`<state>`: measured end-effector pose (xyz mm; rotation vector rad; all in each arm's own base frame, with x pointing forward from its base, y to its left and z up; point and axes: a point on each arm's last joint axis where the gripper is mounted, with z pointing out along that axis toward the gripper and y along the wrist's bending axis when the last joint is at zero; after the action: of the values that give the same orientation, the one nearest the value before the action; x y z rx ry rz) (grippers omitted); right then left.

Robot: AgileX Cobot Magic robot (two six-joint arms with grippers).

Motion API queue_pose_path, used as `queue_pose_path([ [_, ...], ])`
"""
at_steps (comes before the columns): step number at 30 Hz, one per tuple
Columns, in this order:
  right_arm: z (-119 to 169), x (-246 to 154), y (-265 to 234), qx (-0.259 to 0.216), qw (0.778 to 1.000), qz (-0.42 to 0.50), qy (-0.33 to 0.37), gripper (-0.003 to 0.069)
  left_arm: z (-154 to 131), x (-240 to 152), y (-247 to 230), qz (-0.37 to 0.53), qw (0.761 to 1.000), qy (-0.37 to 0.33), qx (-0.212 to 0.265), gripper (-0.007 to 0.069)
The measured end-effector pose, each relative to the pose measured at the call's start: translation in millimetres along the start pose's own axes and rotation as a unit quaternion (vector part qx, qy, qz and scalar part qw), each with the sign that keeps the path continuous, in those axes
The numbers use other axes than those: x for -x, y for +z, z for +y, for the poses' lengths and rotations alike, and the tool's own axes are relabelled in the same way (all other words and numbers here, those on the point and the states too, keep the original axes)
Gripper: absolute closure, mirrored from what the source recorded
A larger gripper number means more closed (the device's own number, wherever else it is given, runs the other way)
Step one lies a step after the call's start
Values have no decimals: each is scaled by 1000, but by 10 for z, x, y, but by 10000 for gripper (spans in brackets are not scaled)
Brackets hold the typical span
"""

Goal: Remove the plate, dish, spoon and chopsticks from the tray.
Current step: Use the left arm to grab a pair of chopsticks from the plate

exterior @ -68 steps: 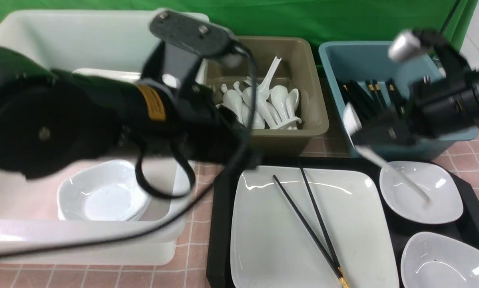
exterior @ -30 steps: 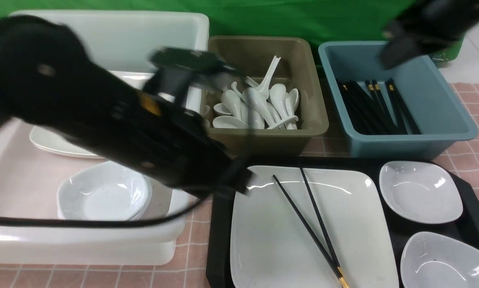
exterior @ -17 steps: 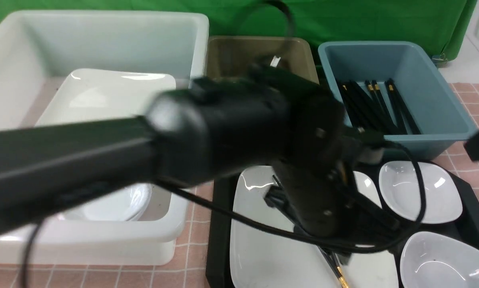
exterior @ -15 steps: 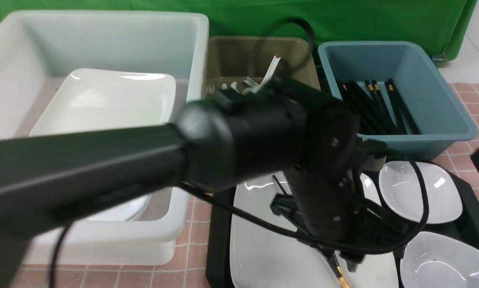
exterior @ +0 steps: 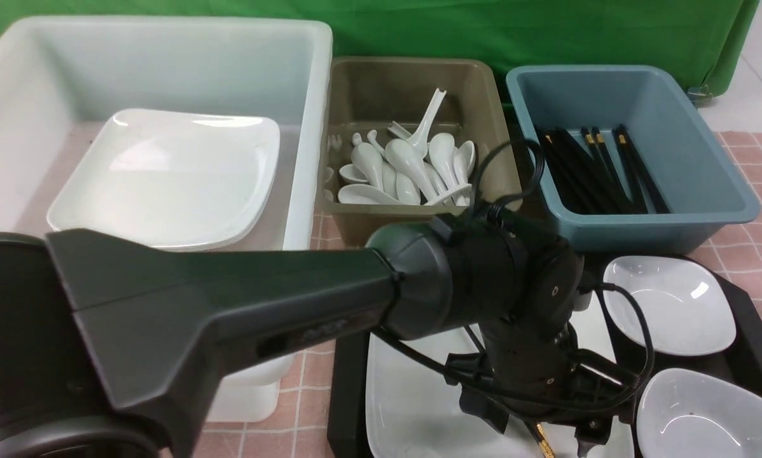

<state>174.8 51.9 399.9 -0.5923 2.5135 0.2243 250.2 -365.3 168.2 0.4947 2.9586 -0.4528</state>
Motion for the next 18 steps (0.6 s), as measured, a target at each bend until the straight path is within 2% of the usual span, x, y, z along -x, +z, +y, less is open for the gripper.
queue_pose_path([
  [2, 0, 0, 1, 0, 1000, 1, 0, 608, -3, 8, -4, -3, 1000, 1, 0, 75],
  [7, 1, -4, 1, 1, 1000, 2, 0, 606, 16, 27, 21, -9, 1000, 12, 11, 207],
  [11, 0, -4, 1, 0, 1000, 2, -1, 598, 44, 29, 46, -7, 999, 25, 26, 396],
  [12, 0, -4, 1, 0, 1000, 2, -1, 597, 46, 29, 46, -6, 999, 25, 27, 396],
  [13, 0, -4, 1, 0, 1000, 2, -2, 593, 59, 21, 49, -2, 999, 28, 34, 482],
  [14, 0, -4, 1, 0, 1000, 2, -4, 591, 70, 11, 48, 4, 999, 30, 40, 535],
  [16, -1, -4, 1, 0, 1000, 3, -6, 588, 81, 4, 34, 13, 998, 33, 48, 588],
  [18, -1, -4, 1, 0, 1000, 3, -7, 587, 100, -7, 11, 30, 997, 35, 61, 603],
])
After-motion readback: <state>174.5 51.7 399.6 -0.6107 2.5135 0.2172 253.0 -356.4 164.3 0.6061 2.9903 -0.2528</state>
